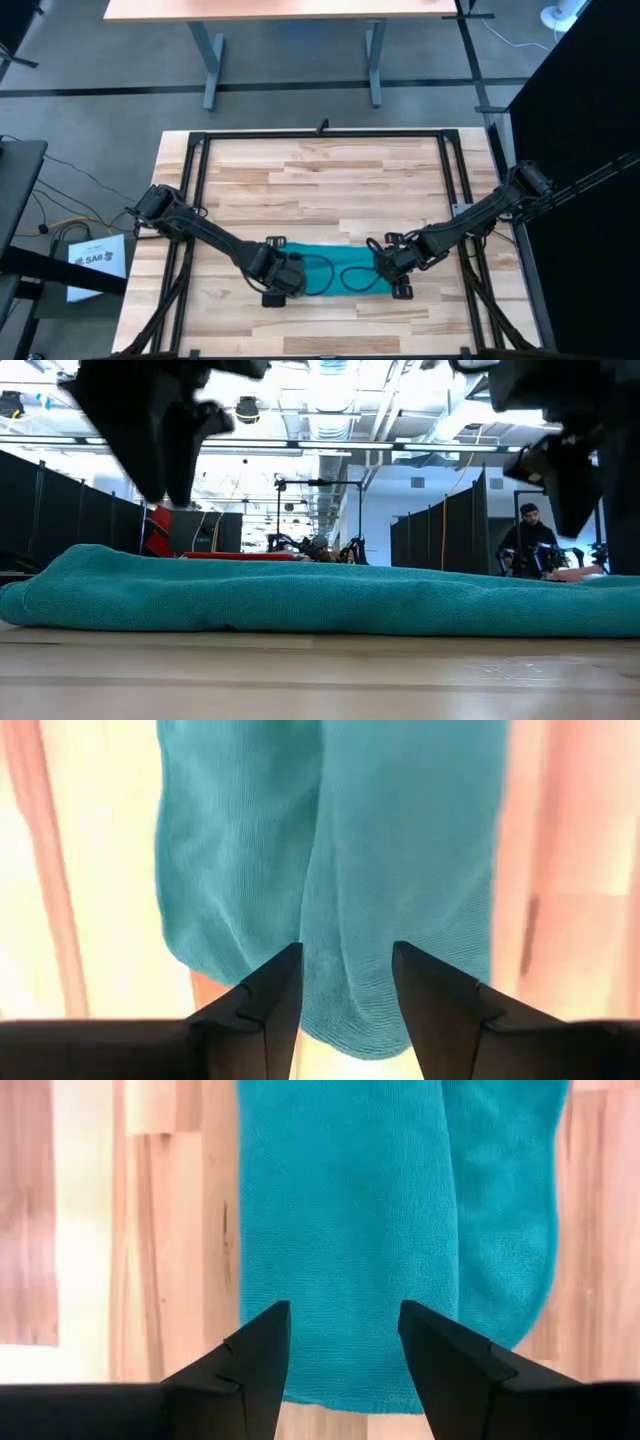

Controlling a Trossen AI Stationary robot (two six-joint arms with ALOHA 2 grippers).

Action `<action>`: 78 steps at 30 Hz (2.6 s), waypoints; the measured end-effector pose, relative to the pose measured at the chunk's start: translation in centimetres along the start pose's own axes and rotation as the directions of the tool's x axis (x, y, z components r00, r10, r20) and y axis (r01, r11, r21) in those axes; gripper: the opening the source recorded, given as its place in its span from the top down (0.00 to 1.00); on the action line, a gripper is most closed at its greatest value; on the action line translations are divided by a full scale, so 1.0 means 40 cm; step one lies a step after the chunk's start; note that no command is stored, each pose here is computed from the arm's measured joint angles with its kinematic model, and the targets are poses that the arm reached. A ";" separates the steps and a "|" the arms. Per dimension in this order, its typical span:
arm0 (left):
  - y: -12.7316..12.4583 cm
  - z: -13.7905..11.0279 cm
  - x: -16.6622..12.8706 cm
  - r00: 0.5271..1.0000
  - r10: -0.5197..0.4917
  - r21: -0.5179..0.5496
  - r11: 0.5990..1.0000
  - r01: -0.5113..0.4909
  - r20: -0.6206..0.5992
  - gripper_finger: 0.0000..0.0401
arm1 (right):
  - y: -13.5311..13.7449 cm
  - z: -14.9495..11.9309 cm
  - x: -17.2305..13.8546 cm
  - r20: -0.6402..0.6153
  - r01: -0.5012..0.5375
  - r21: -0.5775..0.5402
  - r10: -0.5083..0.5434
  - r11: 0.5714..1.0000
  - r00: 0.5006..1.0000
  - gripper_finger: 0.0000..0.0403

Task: Roll towel
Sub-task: Roll the blue towel

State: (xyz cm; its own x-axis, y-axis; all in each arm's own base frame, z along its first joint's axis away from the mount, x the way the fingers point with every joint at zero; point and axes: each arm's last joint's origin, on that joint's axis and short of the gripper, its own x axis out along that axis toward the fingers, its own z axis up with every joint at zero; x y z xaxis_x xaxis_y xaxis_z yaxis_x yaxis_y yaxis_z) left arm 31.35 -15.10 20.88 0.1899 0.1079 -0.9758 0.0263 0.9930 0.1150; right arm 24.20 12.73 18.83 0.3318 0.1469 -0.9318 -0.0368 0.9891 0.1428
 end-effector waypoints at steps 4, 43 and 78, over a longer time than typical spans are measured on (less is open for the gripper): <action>-0.012 0.027 -0.057 0.998 -0.051 0.054 0.997 0.049 0.038 0.65 | 0.024 0.021 -0.021 0.039 -0.038 0.061 0.035 0.997 0.999 0.56; -0.273 -0.035 0.094 0.993 0.116 -0.014 0.993 -0.116 0.003 0.65 | 0.177 0.062 0.083 -0.150 0.157 -0.102 -0.171 0.982 0.974 0.59; -0.245 -0.027 0.132 0.979 0.188 0.008 0.982 -0.189 0.082 0.65 | 0.148 0.036 0.125 -0.143 0.173 -0.013 -0.173 0.985 0.974 0.59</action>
State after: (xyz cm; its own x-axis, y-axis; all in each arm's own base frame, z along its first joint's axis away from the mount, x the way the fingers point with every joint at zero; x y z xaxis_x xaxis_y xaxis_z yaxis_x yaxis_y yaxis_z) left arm 31.04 -24.23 14.39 0.2714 0.2881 -0.9183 -0.0023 0.9543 0.2988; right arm 26.99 19.28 15.48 0.1951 -0.0266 -0.9804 0.0086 0.9996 -0.0254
